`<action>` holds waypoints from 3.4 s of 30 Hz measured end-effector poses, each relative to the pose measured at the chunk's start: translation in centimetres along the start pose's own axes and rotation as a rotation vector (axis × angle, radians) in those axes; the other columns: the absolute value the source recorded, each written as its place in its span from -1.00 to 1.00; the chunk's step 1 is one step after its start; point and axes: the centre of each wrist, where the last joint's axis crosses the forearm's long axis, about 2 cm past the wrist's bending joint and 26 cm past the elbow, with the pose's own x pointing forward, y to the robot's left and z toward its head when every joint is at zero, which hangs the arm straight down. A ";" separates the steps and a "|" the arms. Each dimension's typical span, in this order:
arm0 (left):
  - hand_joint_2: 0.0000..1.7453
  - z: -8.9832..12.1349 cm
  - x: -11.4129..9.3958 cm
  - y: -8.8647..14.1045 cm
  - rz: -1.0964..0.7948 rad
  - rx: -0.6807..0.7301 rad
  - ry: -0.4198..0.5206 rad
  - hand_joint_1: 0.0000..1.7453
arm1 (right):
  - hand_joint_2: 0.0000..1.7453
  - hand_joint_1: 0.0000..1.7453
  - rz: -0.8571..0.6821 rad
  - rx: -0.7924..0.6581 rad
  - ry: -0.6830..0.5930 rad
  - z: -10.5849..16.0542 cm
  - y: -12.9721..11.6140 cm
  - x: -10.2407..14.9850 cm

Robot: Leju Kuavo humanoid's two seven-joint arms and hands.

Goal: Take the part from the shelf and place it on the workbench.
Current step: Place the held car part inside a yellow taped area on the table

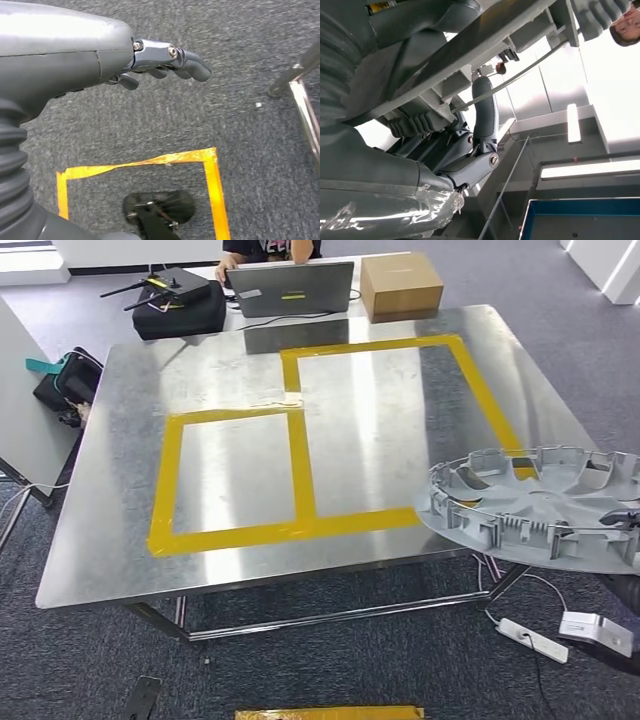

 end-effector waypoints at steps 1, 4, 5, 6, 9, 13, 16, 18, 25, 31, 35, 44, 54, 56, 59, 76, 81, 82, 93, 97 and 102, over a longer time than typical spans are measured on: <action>1.00 0.0 0.0 0.0 -0.005 0.000 0.001 -1.00 | 1.00 1.00 -0.005 0.002 0.004 0.1 0.2 0.0; 1.00 -0.1 0.0 0.1 -0.013 0.000 0.004 -1.00 | 1.00 1.00 -0.018 0.013 0.017 0.4 0.6 0.2; 1.00 0.0 0.0 0.2 -0.015 0.000 0.005 -1.00 | 1.00 1.00 -0.021 0.020 0.019 0.6 0.8 0.3; 1.00 -0.1 0.0 0.2 -0.017 0.000 0.005 -1.00 | 1.00 1.00 -0.023 0.026 0.021 0.8 0.9 0.3; 1.00 -0.2 0.1 0.4 -0.022 0.002 0.007 -1.00 | 1.00 1.00 -0.029 0.046 0.030 1.3 1.1 0.5; 1.00 0.0 -0.1 0.4 -0.034 -0.005 0.021 -1.00 | 1.00 1.00 -0.040 0.079 0.050 2.3 1.3 0.9; 1.00 0.0 -0.2 0.4 -0.043 -0.009 0.033 -1.00 | 1.00 1.00 -0.045 0.104 0.065 3.1 1.4 1.1; 1.00 0.0 -0.1 0.5 -0.048 -0.009 0.038 -1.00 | 1.00 1.00 -0.047 0.115 0.075 3.5 1.3 1.2; 1.00 -0.1 0.0 0.4 -0.054 -0.014 0.038 -1.00 | 1.00 1.00 -0.054 0.159 0.109 4.4 0.9 1.2; 1.00 -0.1 0.0 0.3 -0.050 -0.025 0.030 -1.00 | 1.00 1.00 -0.110 0.213 0.142 5.4 0.9 1.3; 1.00 -0.2 0.4 0.1 -0.051 -0.040 0.023 -1.00 | 1.00 1.00 -0.118 0.249 0.153 5.6 1.1 1.0; 1.00 -0.5 1.2 -0.3 -0.093 -0.067 0.023 -1.00 | 1.00 1.00 -0.145 0.373 0.183 5.6 3.0 -2.4; 1.00 -1.1 2.5 -0.5 -0.165 -0.104 0.011 -1.00 | 1.00 1.00 -0.043 0.454 0.290 6.7 6.1 -8.6; 1.00 -1.1 2.6 -0.6 -0.186 -0.112 0.013 -1.00 | 1.00 1.00 -0.016 0.465 0.305 7.0 6.7 -9.2; 1.00 -1.2 2.9 -0.6 -0.212 -0.124 0.007 -1.00 | 1.00 1.00 -0.014 0.475 0.320 7.1 7.7 -10.0; 1.00 -2.2 6.2 -2.0 -0.401 -0.252 -0.054 -1.00 | 1.00 1.00 0.078 0.673 -0.086 -1.3 17.1 -2.4; 1.00 -2.3 6.5 -2.2 -0.422 -0.266 -0.061 -1.00 | 1.00 1.00 0.068 0.720 -0.153 -2.9 18.8 -0.5; 1.00 -2.3 6.6 -2.2 -0.426 -0.268 -0.061 -1.00 | 1.00 1.00 0.069 0.732 -0.160 -2.9 19.1 -0.2; 1.00 -2.3 6.4 -2.0 -0.423 -0.240 -0.056 -1.00 | 1.00 1.00 0.135 0.851 -0.081 -1.6 21.5 0.3; 1.00 -2.2 6.3 -1.9 -0.436 -0.237 -0.087 -1.00 | 1.00 1.00 0.168 0.863 -0.060 -1.4 21.6 0.1; 1.00 -2.2 6.2 -1.9 -0.462 -0.251 -0.126 -1.00 | 1.00 1.00 0.145 0.828 -0.098 -1.2 21.6 0.2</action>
